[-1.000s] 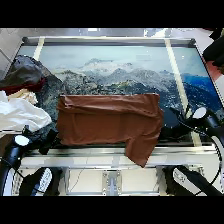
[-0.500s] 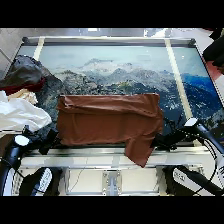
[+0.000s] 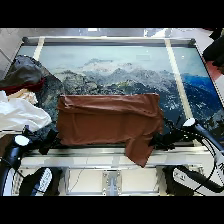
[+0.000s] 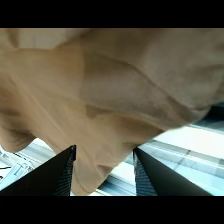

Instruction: Fold the shirts.

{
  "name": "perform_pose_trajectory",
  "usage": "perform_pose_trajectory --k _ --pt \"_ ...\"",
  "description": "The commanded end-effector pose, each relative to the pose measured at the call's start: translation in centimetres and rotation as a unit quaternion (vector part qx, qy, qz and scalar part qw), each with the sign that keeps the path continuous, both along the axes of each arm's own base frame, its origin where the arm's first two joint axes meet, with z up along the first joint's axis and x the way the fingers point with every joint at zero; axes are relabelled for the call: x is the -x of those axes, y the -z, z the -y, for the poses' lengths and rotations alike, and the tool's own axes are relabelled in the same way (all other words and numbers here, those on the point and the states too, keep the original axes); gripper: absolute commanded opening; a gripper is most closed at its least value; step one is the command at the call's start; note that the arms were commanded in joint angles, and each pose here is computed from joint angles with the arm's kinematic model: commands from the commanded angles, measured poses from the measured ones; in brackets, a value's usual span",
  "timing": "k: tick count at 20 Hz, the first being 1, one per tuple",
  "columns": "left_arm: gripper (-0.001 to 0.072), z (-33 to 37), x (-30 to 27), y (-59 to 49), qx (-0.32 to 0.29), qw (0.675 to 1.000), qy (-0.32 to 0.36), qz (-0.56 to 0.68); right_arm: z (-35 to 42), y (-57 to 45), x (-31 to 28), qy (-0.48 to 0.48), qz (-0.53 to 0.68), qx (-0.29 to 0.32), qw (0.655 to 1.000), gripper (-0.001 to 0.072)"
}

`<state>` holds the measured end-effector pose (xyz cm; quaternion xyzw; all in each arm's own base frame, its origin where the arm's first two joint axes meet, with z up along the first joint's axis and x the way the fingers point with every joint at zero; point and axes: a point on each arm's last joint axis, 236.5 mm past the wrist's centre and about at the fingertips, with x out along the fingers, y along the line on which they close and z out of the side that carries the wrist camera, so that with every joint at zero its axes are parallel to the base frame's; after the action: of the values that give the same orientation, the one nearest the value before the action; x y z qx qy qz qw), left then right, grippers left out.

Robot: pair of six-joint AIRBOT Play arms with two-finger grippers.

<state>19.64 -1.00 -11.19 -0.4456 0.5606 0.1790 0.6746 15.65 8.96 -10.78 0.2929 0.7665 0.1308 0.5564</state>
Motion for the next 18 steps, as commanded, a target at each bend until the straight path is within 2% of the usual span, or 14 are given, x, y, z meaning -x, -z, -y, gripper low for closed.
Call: perform_pose_trajectory --k 1,3,4,5,6,10,14,16,18 --pt "0.0011 0.0 0.0 0.0 0.0 1.0 -0.001 0.0 -0.5 -0.1 -0.8 0.007 0.014 -0.01 1.0 0.0411" --pt "0.0011 0.0 0.0 0.0 0.0 1.0 -0.001 0.0 -1.0 0.0 -0.6 -0.009 0.019 -0.007 1.0 0.041" --pt "0.0011 0.0 0.0 0.0 0.0 1.0 -0.001 0.0 -1.4 0.2 -0.6 -0.021 0.023 -0.004 1.0 0.0361" --pt "0.0011 0.0 0.0 0.0 0.0 1.0 -0.001 0.0 -1.8 0.3 -0.6 -0.033 0.028 0.0 0.999 0.022" --pt "0.0011 0.0 0.0 0.0 0.0 1.0 -0.001 0.0 -2.2 0.5 -0.6 -0.044 0.035 0.003 0.998 0.0029" --pt "0.001 -0.1 -0.4 -0.4 -0.004 1.0 0.009 0.007 -3.2 -1.3 0.6 -0.081 0.027 -0.024 0.996 0.0014" --pt "0.001 0.2 -2.8 -6.1 -0.023 0.992 0.097 0.072 -3.7 -7.6 1.9 -0.146 0.039 -0.064 0.986 0.0015" --pt "0.001 0.5 -3.6 -10.4 -0.051 0.975 0.183 0.113 -3.1 -10.1 1.2 -0.158 0.077 -0.044 0.984 0.0015" --pt "0.0009 -0.2 -5.4 -14.0 -0.076 0.966 0.195 0.15 -2.4 -11.9 -2.5 -0.131 0.155 -0.002 0.979 0.0014"
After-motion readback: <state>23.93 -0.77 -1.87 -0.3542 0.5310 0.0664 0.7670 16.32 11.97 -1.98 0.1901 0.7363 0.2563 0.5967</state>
